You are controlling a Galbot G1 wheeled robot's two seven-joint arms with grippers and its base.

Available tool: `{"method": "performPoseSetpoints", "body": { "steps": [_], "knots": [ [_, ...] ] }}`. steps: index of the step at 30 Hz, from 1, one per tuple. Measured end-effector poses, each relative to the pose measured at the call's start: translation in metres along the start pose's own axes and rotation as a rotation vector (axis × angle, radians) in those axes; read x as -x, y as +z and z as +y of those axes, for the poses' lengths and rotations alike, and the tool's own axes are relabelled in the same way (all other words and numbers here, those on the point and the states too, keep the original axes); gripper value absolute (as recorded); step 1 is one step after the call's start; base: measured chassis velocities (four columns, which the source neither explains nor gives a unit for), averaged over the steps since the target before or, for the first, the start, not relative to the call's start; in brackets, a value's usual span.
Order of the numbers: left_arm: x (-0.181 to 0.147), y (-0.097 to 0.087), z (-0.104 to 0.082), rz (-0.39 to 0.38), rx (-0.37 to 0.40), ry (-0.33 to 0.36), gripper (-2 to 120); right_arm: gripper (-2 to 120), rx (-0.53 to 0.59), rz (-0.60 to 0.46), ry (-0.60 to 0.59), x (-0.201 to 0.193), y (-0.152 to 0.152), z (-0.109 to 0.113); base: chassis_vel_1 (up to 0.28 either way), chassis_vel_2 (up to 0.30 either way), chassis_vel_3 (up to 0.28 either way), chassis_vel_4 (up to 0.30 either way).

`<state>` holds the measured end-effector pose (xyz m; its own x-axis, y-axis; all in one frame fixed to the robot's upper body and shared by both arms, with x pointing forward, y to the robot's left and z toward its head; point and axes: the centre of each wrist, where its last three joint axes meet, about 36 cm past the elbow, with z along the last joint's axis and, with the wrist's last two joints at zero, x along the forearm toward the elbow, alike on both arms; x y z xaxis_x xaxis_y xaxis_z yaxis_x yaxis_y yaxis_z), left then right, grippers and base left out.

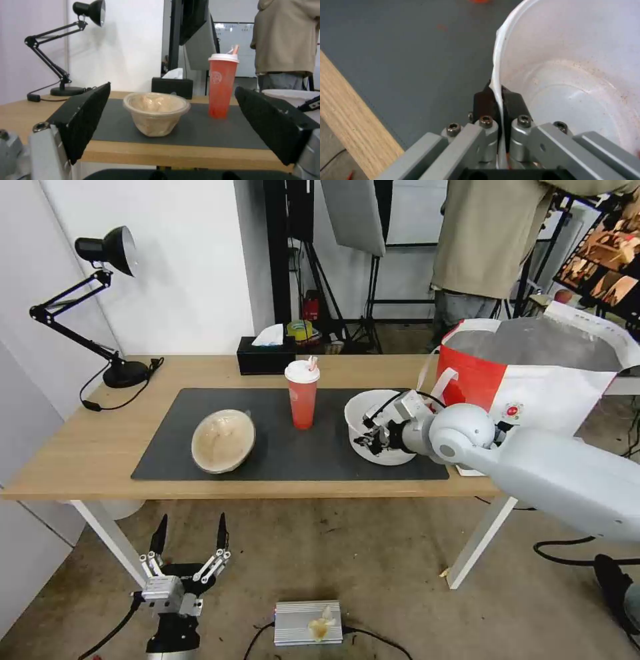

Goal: Pick up the trash from the table and place it into the takeout bag.

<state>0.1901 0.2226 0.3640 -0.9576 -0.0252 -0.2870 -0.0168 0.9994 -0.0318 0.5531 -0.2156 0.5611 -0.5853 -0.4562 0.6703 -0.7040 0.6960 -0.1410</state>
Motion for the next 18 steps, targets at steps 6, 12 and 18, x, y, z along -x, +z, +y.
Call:
{"method": "performPoseSetpoints", "body": {
  "steps": [6,12,18],
  "knots": [
    [-0.001,0.002,0.001,0.007,0.002,-0.002,100,0,0.0,-0.003,0.004,0.002,0.0,-0.002,0.0,0.0,0.0,0.0],
    [-0.003,0.004,0.004,0.015,0.0,-0.012,100,0,-0.012,-0.015,0.009,0.005,0.0,-0.002,0.0,0.0,0.0,0.0],
    [-0.009,0.008,0.005,0.033,-0.009,-0.008,100,0,-0.086,-0.055,0.013,0.004,0.0,0.01,0.0,0.0,0.0,0.0]
  ]
}}
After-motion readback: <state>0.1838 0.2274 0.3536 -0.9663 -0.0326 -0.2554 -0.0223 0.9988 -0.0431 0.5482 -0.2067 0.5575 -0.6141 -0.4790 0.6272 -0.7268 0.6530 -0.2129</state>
